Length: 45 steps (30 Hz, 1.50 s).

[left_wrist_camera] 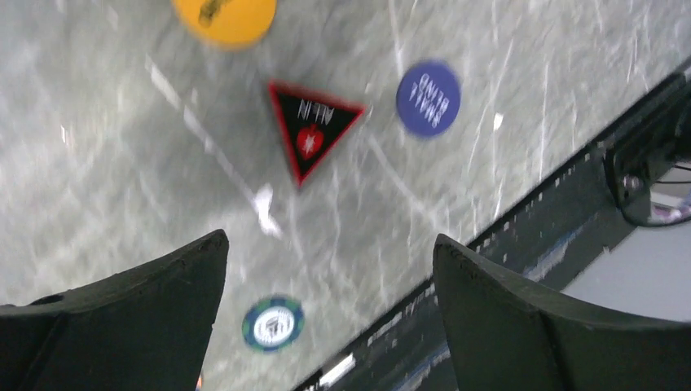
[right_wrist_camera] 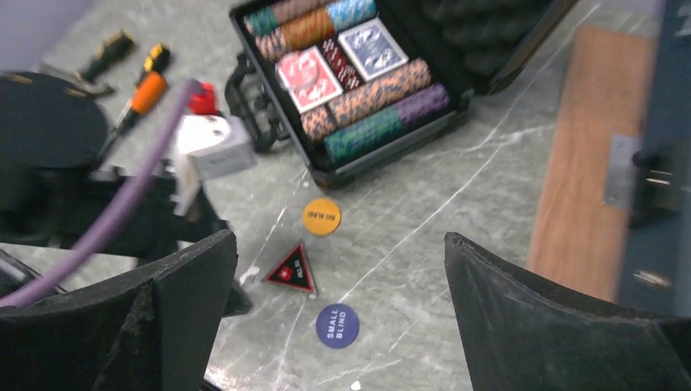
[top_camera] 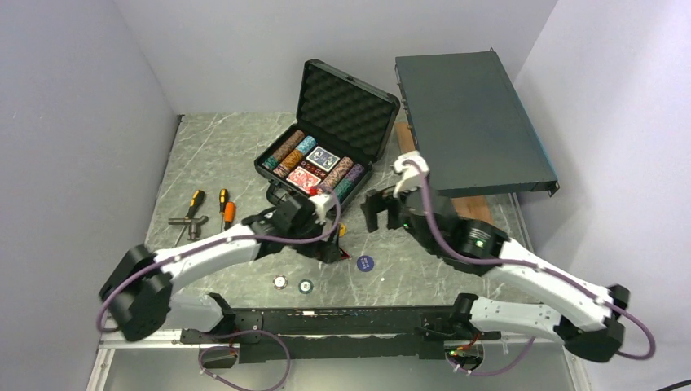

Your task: Pack up texas hold em set

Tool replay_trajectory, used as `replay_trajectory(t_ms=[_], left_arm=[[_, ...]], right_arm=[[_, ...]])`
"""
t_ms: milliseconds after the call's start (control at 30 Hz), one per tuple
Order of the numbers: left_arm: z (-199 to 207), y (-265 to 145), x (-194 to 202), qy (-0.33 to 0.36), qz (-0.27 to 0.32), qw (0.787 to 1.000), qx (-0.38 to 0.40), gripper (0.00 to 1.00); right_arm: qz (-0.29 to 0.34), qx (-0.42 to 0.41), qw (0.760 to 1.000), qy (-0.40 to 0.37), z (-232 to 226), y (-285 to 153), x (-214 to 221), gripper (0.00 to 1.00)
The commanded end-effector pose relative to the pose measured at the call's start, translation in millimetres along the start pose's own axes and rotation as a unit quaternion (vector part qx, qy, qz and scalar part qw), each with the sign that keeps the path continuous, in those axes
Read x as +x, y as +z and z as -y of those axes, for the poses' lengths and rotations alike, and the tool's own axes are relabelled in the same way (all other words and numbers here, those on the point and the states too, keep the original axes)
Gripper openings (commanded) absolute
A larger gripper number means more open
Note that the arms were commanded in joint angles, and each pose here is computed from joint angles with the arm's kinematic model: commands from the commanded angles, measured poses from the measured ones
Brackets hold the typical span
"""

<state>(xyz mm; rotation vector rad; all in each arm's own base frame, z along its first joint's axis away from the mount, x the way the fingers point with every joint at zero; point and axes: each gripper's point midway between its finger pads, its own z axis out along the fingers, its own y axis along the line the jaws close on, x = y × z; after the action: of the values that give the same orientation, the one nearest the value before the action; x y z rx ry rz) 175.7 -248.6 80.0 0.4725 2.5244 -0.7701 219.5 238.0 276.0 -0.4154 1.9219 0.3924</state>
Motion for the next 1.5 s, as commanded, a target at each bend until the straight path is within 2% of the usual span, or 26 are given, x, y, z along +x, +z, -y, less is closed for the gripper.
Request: replay_trajectory(t_ms=[0, 67, 167, 333, 533, 733, 900, 1033, 1200, 1467], left_arm=[[7.0, 22.1, -31.9, 0.047, -0.001, 0.997, -0.068, 0.97], [2.6, 30.2, -32.2, -0.017, -0.013, 0.992, -0.123, 0.97], [0.0, 35.8, -23.9, -0.13, -0.049, 0.972, -0.191, 0.99], [20.6, 51.7, -15.0, -0.293, -0.063, 0.936, -0.186, 0.99], [25.5, 67.0, 1.2, -0.4, -0.104, 0.886, -0.211, 0.99], [12.8, 69.4, 4.2, -0.483, -0.063, 0.841, -0.235, 0.99], [-3.0, 69.2, -1.6, -0.509, -0.021, 0.82, -0.26, 0.94], [-10.0, 74.4, -1.4, -0.507, -0.034, 0.811, -0.289, 0.94], [-11.4, 80.9, -0.5, -0.505, -0.047, 0.805, -0.307, 0.89], [-15.6, 79.9, 1.6, -0.513, -0.045, 0.792, -0.327, 0.84]], right_arm=[[0.067, 0.026, 0.997, 0.013, 30.9, -32.4, -26.4, 1.0], [0.078, 0.035, 0.996, 0.021, 40.9, -42.5, -28.0, 1.0], [0.087, 0.049, 0.994, 0.034, 52.5, -53.6, -27.8, 0.99], [0.099, 0.051, 0.992, 0.054, 60.8, -64.9, -25.0, 1.0], [0.105, 0.055, 0.991, 0.057, 68.3, -74.0, -23.0, 0.99], [0.109, 0.06, 0.99, 0.063, 75.9, -81.7, -19.4, 0.99], [0.107, 0.065, 0.99, 0.063, 81.0, -85.0, -12.5, 1.0], [0.107, 0.067, 0.99, 0.064, 83.6, -87.1, -10.0, 1.0], [0.11, 0.069, 0.99, 0.064, 86.1, -88.5, -7.6, 1.0], [0.113, 0.068, 0.989, 0.068, 87.9, -91.6, -6.7, 1.0]])
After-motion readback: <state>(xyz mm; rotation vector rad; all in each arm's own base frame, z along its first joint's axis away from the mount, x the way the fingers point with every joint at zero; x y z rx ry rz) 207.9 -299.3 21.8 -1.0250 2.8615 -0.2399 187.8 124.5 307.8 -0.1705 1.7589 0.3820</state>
